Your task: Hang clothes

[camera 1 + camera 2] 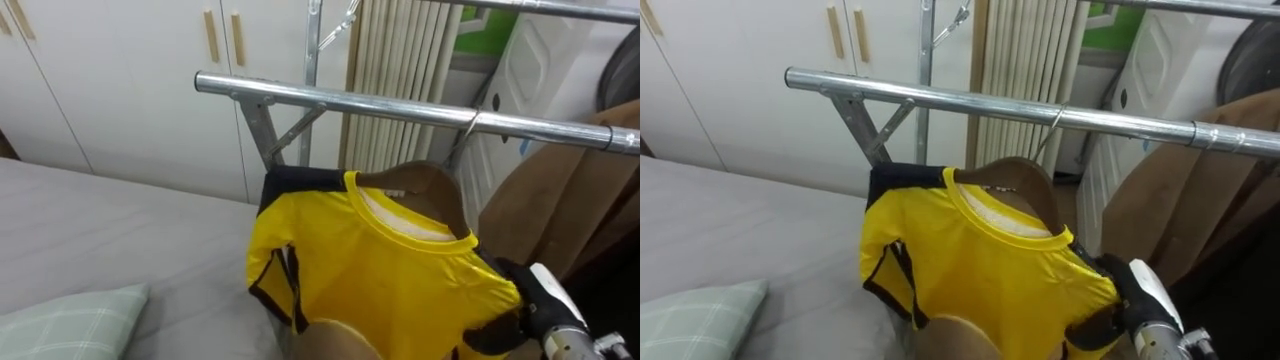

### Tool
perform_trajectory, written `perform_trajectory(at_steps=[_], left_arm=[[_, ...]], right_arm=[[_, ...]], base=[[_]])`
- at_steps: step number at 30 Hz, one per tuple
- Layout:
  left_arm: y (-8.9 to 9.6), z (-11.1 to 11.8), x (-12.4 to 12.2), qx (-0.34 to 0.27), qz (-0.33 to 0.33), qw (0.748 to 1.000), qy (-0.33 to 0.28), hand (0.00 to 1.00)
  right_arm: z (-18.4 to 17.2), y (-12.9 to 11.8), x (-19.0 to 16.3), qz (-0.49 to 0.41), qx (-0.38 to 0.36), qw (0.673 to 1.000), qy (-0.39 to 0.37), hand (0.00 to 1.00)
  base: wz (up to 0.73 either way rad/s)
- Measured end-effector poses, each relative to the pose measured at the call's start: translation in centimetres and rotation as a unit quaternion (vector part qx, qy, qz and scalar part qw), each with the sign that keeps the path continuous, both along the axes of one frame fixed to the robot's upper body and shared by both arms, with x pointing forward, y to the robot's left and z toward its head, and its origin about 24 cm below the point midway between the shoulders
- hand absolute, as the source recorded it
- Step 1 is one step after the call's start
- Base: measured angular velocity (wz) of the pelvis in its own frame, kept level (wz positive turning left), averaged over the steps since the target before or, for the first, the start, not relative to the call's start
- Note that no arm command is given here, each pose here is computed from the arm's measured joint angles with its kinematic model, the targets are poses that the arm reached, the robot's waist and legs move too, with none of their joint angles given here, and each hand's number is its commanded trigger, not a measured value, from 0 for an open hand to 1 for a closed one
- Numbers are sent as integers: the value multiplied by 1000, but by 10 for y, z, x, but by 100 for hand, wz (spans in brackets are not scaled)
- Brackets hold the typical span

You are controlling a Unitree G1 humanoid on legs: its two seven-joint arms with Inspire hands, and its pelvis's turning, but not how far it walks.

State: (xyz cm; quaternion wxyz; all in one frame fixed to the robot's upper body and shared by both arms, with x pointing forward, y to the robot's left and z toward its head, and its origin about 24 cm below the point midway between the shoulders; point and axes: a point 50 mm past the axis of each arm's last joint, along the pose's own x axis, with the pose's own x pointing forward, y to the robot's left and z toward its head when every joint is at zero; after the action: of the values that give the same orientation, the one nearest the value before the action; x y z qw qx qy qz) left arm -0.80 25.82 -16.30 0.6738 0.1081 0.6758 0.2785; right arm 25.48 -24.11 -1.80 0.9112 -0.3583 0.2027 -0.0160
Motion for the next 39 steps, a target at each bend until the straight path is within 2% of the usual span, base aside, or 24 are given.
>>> perform_trajectory(at_steps=[12,14,16,22,29,39], left_arm=[[-1,0,0,4,24,1000,-4,0],[-1,0,0,4,26,1000,-4,0],[-1,0,0,4,31,1000,-5,0],[-1,0,0,7,32,999,-4,0],[-3,-1,1,2,26,1000,-5,0],[-4,-1,-5,-1,40,999,-3,0]], right_arm=[[25,8,9,-22,39,996,-82,0],[24,8,9,-35,61,994,-88,0],[24,8,9,-59,113,987,-97,0],[27,8,10,-95,187,971,-115,0],[28,3,9,-167,294,931,-137,0],[52,-17,10,-202,283,914,-208,0]], base=[[0],[0],[-5],[-2],[4],[1]])
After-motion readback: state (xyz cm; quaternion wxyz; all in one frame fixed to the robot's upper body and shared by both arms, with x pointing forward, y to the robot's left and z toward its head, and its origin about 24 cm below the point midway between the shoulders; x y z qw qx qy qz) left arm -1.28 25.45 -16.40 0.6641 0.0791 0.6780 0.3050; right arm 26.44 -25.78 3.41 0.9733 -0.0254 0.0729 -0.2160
